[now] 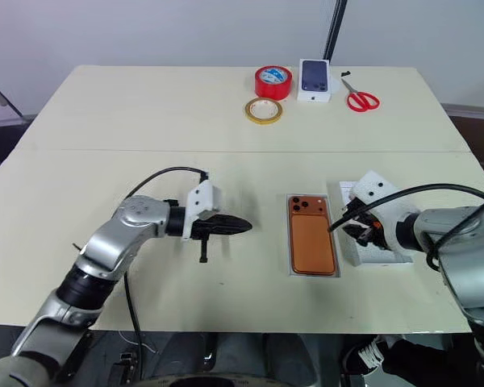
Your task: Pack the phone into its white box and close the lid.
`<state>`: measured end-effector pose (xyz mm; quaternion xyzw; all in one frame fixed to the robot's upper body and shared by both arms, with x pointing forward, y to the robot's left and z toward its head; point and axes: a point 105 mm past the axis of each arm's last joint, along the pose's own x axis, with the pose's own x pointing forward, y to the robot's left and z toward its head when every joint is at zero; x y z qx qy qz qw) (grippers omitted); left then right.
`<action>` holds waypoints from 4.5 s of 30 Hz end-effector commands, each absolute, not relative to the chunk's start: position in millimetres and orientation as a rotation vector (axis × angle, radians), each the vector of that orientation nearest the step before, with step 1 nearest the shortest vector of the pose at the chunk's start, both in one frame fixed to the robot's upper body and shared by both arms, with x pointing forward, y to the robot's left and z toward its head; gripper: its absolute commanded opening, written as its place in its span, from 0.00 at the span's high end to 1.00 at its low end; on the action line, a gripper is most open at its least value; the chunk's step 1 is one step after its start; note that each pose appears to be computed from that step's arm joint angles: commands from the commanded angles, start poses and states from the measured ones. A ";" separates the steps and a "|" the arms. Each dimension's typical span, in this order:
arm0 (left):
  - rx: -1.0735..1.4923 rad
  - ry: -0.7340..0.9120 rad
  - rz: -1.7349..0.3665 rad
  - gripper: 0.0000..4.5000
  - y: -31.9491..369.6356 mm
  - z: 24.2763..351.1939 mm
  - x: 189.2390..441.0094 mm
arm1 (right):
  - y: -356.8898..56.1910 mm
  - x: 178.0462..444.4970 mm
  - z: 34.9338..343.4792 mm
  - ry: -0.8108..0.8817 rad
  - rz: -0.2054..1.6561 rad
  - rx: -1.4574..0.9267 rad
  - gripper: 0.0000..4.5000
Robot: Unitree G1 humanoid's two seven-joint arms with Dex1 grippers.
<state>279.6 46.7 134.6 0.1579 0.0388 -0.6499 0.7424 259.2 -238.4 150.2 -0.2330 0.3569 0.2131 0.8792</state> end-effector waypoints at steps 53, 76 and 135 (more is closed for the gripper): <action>0.376 -0.092 -1.264 1.00 51.4 139.1 307.3 | -121.4 259.3 167.0 0.561 0.547 0.559 0.46; 0.307 -0.106 -1.290 1.00 -6.7 144.2 318.5 | -216.7 281.1 185.4 0.529 0.355 -0.581 0.98; 0.465 0.074 -1.568 1.00 -39.0 120.3 284.4 | -201.9 251.5 134.9 0.643 0.524 -0.621 0.98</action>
